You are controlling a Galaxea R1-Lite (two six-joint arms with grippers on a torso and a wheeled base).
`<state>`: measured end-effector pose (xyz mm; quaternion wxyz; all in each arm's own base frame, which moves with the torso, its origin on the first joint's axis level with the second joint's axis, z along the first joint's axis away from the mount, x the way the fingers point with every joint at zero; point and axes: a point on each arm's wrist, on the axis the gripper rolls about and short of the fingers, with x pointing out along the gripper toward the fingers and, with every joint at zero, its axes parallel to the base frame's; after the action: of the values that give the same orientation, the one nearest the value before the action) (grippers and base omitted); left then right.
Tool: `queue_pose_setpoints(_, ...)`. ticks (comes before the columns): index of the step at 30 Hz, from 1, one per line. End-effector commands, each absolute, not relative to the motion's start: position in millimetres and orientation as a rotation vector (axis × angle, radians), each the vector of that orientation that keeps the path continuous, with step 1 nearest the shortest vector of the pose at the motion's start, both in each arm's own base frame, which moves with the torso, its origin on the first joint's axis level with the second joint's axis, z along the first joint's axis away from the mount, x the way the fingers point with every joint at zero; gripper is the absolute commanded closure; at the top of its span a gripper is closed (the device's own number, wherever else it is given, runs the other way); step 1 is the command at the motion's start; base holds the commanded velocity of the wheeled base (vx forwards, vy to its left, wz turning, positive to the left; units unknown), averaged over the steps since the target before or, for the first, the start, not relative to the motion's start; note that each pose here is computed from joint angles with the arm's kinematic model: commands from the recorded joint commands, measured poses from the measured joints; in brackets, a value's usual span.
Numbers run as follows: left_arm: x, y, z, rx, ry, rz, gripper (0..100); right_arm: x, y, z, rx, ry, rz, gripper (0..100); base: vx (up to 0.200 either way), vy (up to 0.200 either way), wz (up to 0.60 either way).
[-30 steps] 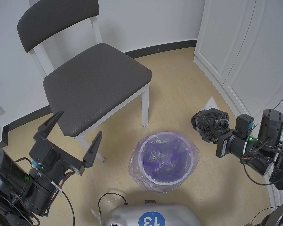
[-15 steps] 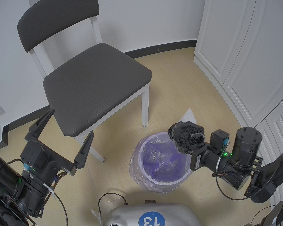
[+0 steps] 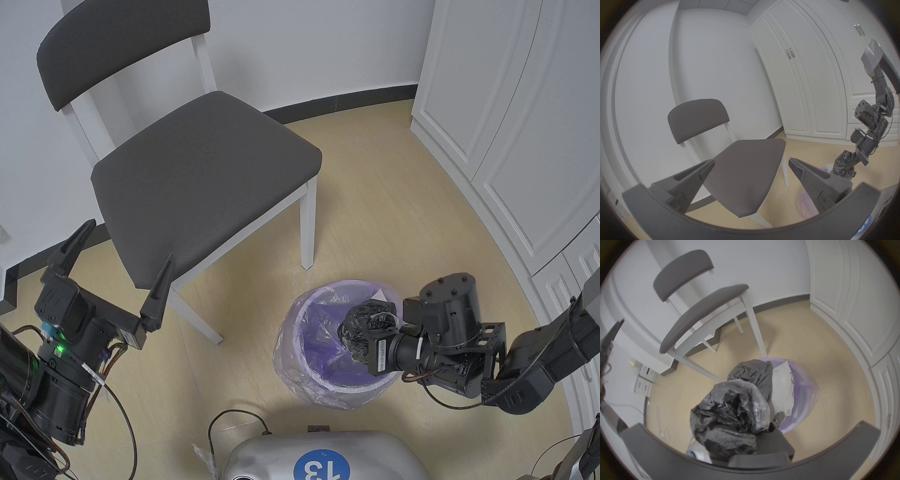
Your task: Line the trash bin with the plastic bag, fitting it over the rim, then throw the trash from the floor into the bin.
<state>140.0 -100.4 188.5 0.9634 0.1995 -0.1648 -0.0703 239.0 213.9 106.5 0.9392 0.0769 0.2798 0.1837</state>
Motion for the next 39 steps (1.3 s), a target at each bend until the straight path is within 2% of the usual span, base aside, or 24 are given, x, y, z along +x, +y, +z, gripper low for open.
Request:
queue_pose_setpoints(1, 145, -98, 190, 0.401, -0.336, -0.105, 0, 256, 228, 108, 0.244, 0.614, 0.387, 100, 0.0, 0.0, 0.0)
queue_pose_setpoints(12, 146, -98, 188, 0.408, -0.326, -0.108, 0, 264, 236, 85, 0.225, 0.689, 0.392, 100, 0.0, 0.0, 0.0)
queue_pose_setpoints(18, 146, -98, 186, 0.412, -0.321, -0.111, 0, 272, 235, 72, 0.195, 0.757, 0.355, 100, 0.0, 0.0, 0.0)
queue_pose_setpoints(39, 144, -99, 177, 0.424, -0.308, -0.187, 0, 295, 237, 46, 0.229, 0.797, 0.289, 100, 0.0, 0.0, 0.0)
